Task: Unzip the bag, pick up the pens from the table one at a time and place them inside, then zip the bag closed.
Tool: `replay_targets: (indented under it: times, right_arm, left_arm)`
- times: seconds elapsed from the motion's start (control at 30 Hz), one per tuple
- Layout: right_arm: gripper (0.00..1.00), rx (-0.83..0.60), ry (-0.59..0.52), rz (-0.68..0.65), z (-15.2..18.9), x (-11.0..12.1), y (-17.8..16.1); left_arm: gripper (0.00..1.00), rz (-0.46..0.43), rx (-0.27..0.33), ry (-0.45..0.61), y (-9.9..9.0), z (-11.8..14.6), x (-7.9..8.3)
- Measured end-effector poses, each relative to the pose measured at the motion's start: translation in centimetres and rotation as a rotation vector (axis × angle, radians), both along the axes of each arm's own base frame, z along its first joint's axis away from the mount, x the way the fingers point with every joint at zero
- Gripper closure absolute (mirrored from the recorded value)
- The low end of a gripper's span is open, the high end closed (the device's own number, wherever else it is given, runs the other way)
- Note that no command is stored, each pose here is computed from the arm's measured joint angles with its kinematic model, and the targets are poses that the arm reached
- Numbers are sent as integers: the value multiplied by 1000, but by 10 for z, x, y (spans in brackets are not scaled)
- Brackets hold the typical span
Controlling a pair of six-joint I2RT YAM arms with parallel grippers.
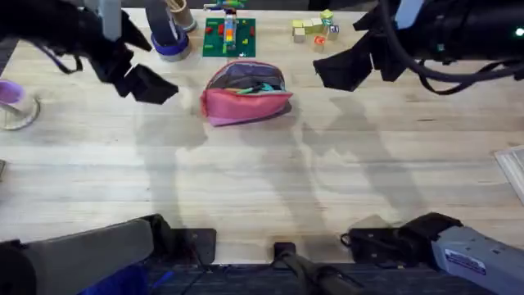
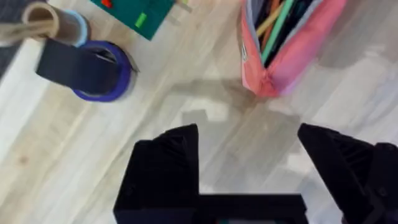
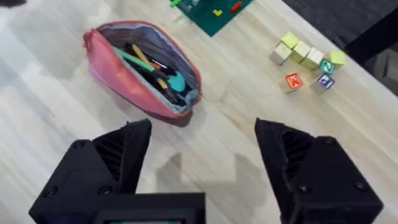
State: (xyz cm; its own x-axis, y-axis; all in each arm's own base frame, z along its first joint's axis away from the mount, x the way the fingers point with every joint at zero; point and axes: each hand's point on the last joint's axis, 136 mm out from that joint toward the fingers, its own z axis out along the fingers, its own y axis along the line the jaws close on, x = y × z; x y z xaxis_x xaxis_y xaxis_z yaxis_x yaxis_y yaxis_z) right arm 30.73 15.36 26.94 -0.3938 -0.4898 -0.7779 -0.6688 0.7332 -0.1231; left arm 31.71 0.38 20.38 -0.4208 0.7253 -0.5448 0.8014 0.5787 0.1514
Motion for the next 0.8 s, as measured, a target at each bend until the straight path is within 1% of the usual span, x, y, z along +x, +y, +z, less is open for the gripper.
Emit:
replay_targets:
  times: [0.1,0.2,0.27,0.4,0.5,0.57,0.63,0.8]
  right_arm:
    - [5,28,22,-6,0,-3,7]
    - [4,66,51,7,0,-11,21]
    - [4,95,62,15,2,-16,32]
    - [5,174,69,34,12,-22,56]
    - [4,227,94,34,14,-24,72]
    - [4,261,136,20,9,-23,83]
    - [4,295,195,-6,1,-22,94]
    - [4,360,364,-90,-25,-26,119]
  left_arm:
    - [5,0,-41,7,11,-13,-8]
    - [5,1,-104,-2,23,-27,-19]
    - [6,5,-157,-25,28,-35,-24]
    - [6,14,-250,-78,32,-50,-31]
    - [7,13,-291,-116,31,-60,-33]
    - [7,7,-299,-140,30,-66,-33]
    - [7,-1,-286,-161,31,-74,-31]
    - [6,3,-254,-135,34,-84,-35]
